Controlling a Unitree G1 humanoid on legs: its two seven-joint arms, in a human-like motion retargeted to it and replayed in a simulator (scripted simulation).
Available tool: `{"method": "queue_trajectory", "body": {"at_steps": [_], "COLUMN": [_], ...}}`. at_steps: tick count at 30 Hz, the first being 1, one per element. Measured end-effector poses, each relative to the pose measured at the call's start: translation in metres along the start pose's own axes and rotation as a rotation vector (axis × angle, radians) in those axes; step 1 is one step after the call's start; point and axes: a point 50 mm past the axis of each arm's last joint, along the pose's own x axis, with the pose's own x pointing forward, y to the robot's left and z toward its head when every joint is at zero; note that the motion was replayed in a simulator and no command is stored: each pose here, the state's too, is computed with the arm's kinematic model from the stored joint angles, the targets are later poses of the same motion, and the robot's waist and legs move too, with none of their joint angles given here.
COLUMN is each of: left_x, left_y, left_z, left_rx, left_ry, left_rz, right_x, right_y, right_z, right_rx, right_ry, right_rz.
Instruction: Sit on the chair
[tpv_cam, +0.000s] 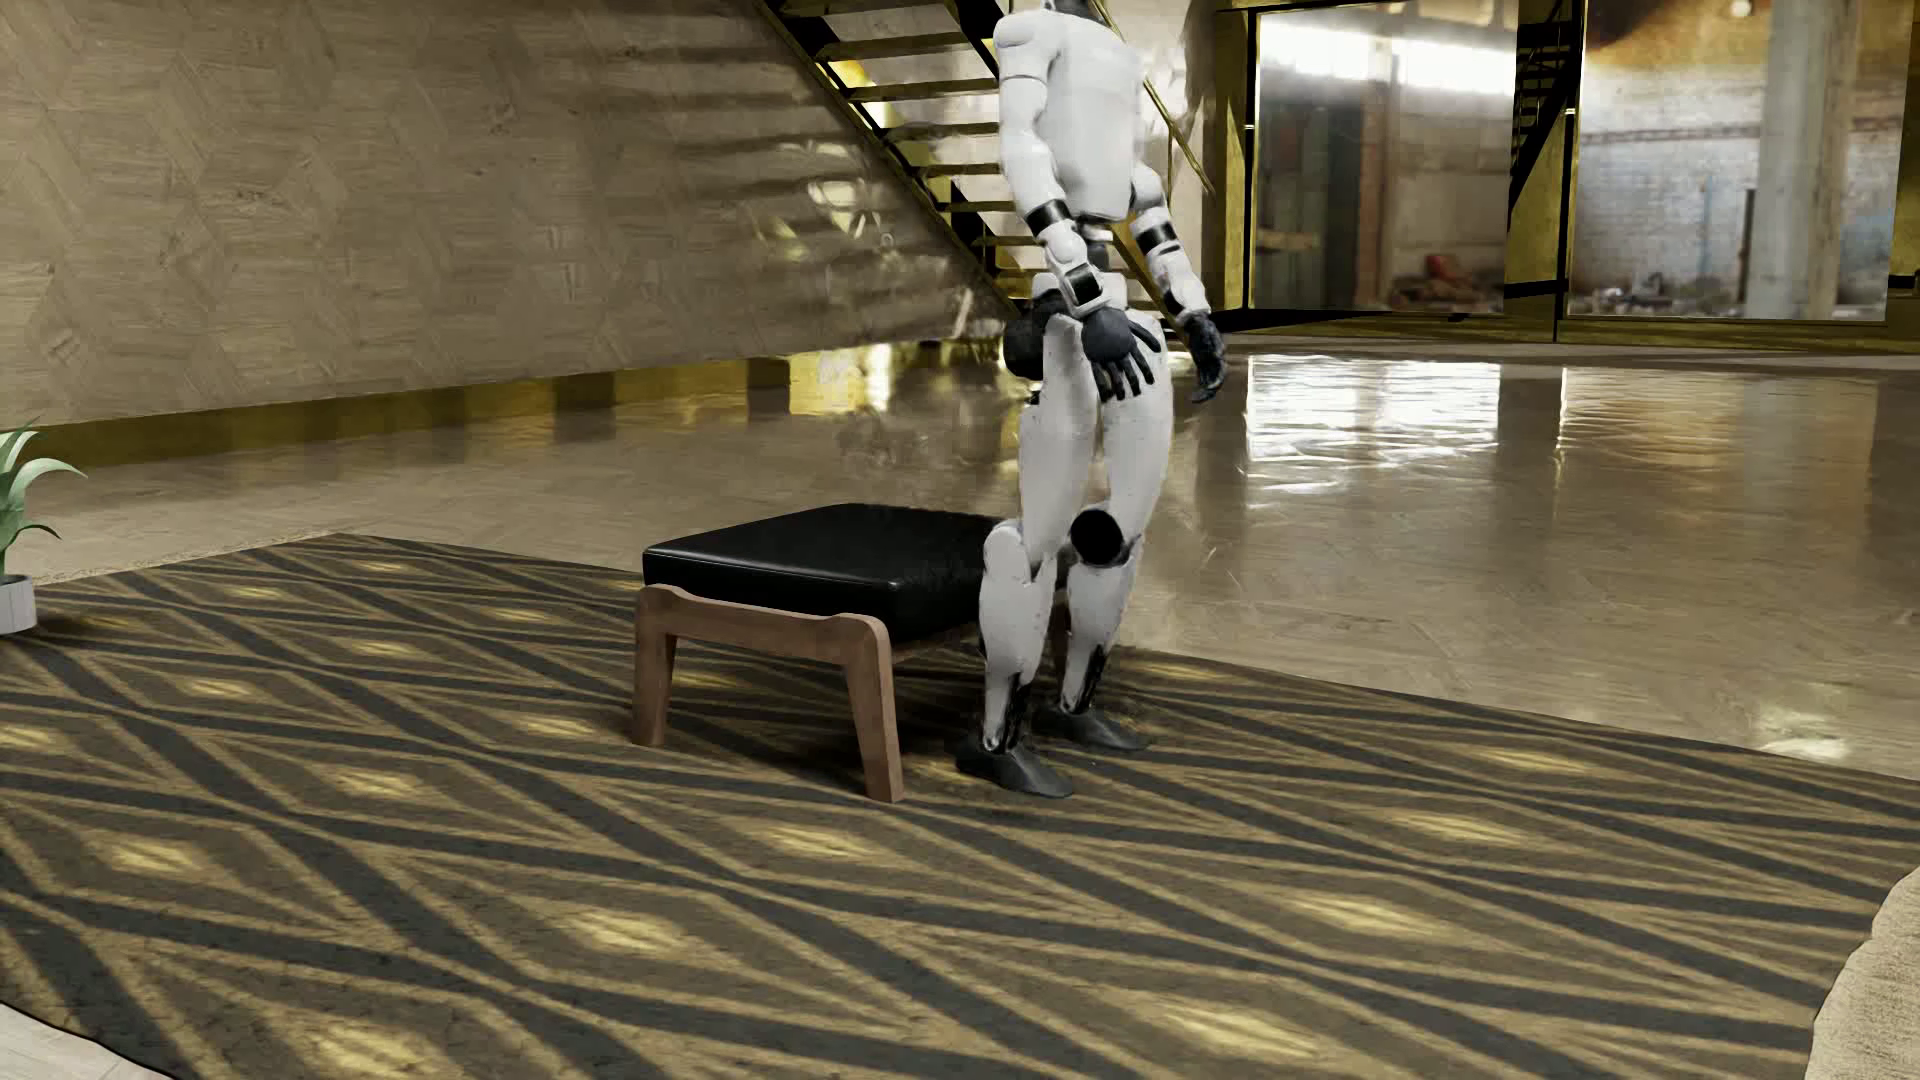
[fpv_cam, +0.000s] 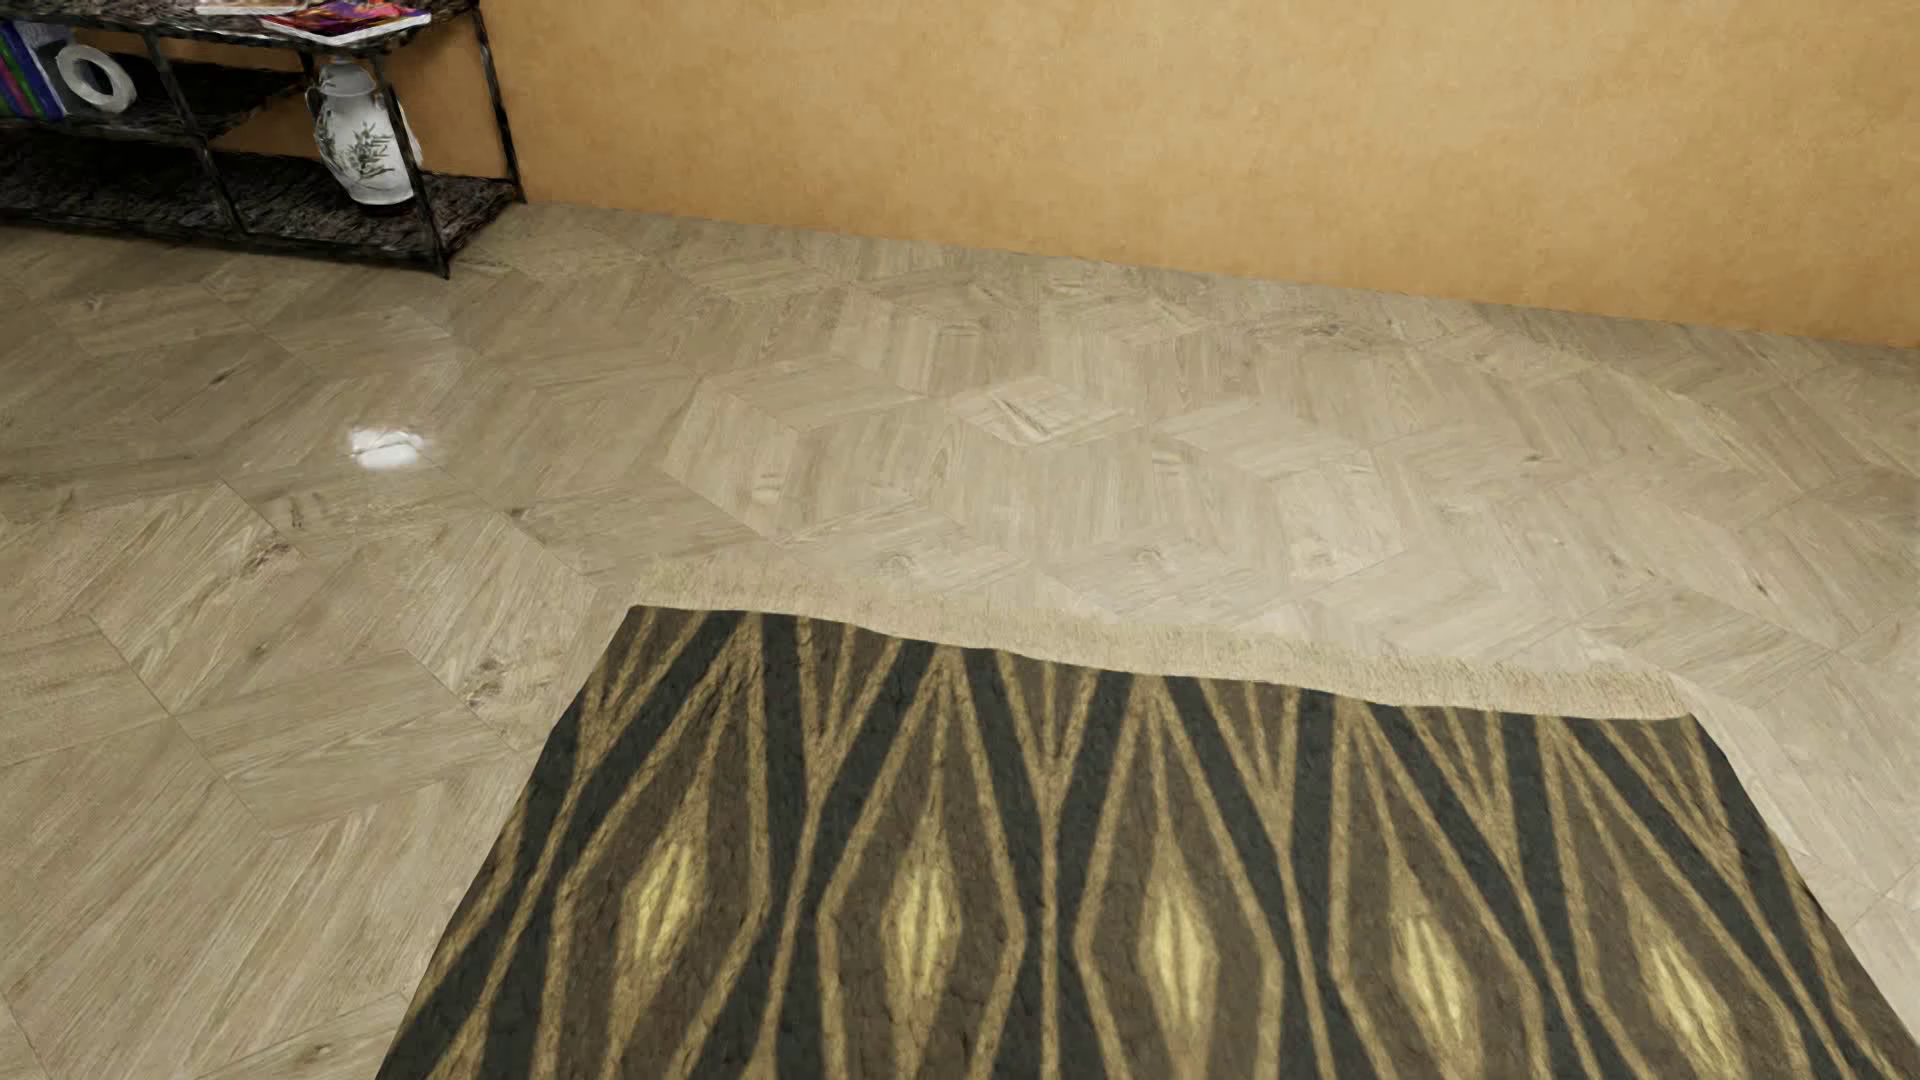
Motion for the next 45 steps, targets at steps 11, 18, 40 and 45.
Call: {"method": "queue_trajectory", "body": {"at_steps": [11,18,40,45], "left_x": [-0.025,-0.014,-0.044,-0.091], "left_y": [0.071,0.039,0.081,0.089], "left_z": [-0.059,-0.037,0.223,0.286], "left_rx": [0.04,0.078,1.026,1.335], "left_ry": [0.231,0.119,-0.553,-0.787], "left_rz": [0.245,0.12,0.129,0.34], "right_x": [-0.025,-0.017,-0.054,-0.13], "right_y": [-0.065,-0.04,-0.066,-0.058], "right_z": [-0.041,-0.033,0.229,0.298], "right_rx": [0.026,-0.035,-0.843,-1.167], "right_ry": [0.173,0.097,-0.582,-0.951], "right_rz": [-0.318,-0.178,-0.234,-0.355]}}
